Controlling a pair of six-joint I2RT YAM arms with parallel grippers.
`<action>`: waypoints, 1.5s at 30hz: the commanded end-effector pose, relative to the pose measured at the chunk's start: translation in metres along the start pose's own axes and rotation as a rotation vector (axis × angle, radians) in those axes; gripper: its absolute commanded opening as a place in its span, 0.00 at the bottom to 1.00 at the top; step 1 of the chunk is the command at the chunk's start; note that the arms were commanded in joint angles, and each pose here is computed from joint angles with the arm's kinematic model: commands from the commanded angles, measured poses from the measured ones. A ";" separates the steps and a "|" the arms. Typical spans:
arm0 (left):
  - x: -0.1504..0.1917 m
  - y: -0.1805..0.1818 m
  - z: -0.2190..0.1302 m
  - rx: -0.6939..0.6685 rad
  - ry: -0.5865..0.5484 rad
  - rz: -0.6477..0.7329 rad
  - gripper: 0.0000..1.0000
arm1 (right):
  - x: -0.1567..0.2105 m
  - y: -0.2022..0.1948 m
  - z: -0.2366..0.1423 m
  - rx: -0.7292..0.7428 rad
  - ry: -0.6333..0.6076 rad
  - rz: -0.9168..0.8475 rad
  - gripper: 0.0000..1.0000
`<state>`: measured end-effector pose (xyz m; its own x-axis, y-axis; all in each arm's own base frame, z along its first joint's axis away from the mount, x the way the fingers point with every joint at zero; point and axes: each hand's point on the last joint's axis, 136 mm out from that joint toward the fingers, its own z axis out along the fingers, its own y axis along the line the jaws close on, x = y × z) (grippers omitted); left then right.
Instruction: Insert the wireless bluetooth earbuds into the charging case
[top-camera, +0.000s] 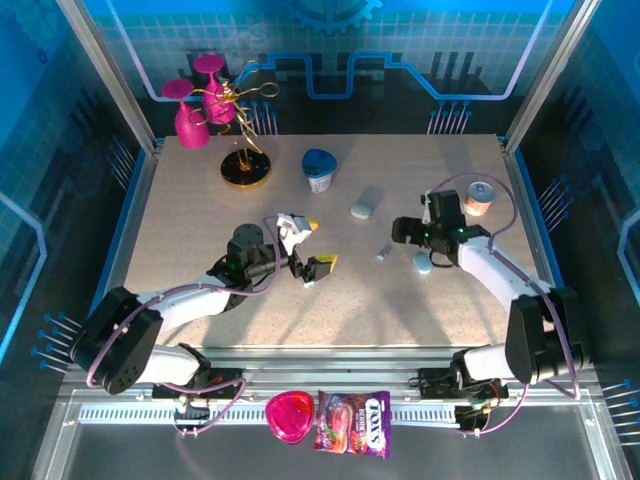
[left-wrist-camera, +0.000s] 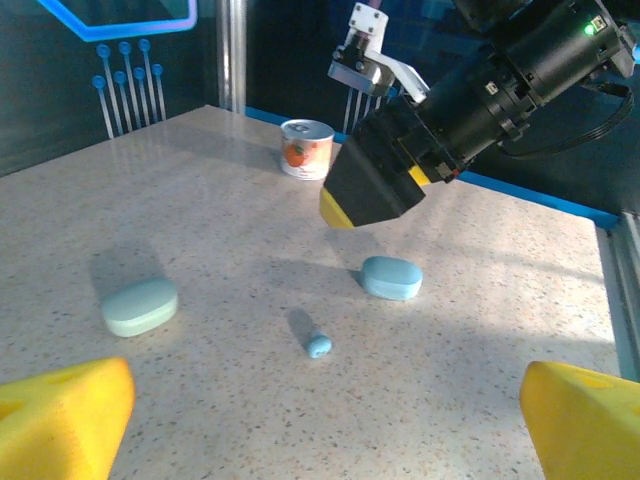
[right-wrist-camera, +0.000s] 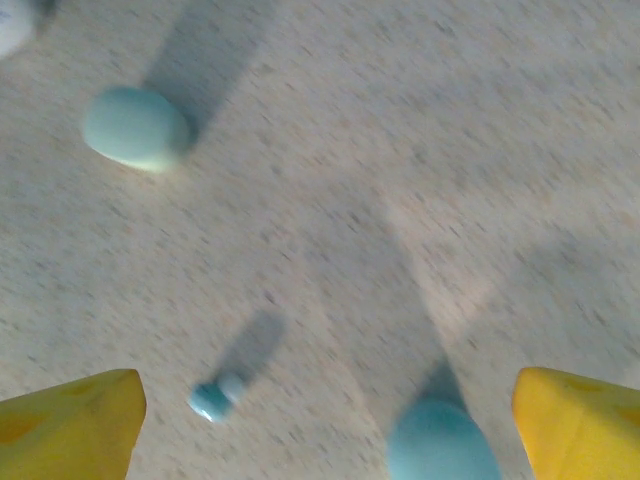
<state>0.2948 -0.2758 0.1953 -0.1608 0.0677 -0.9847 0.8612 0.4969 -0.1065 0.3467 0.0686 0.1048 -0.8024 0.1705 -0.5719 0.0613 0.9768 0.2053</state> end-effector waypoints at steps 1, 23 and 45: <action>-0.028 -0.013 0.008 0.086 -0.084 0.065 0.99 | 0.037 -0.024 -0.004 0.061 0.096 0.014 0.95; -0.034 -0.021 0.006 0.098 -0.092 0.079 0.99 | 0.083 -0.010 0.040 0.039 0.218 0.023 0.68; -0.035 -0.020 0.006 0.087 -0.095 0.060 0.99 | 0.069 -0.006 0.022 0.061 0.142 -0.051 0.35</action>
<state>0.2909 -0.2919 0.2178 -0.0972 0.0297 -0.9948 0.9005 0.4283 -0.0752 0.3038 0.0717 0.0285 -0.8962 0.1715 -0.4092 0.1237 0.9823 0.1409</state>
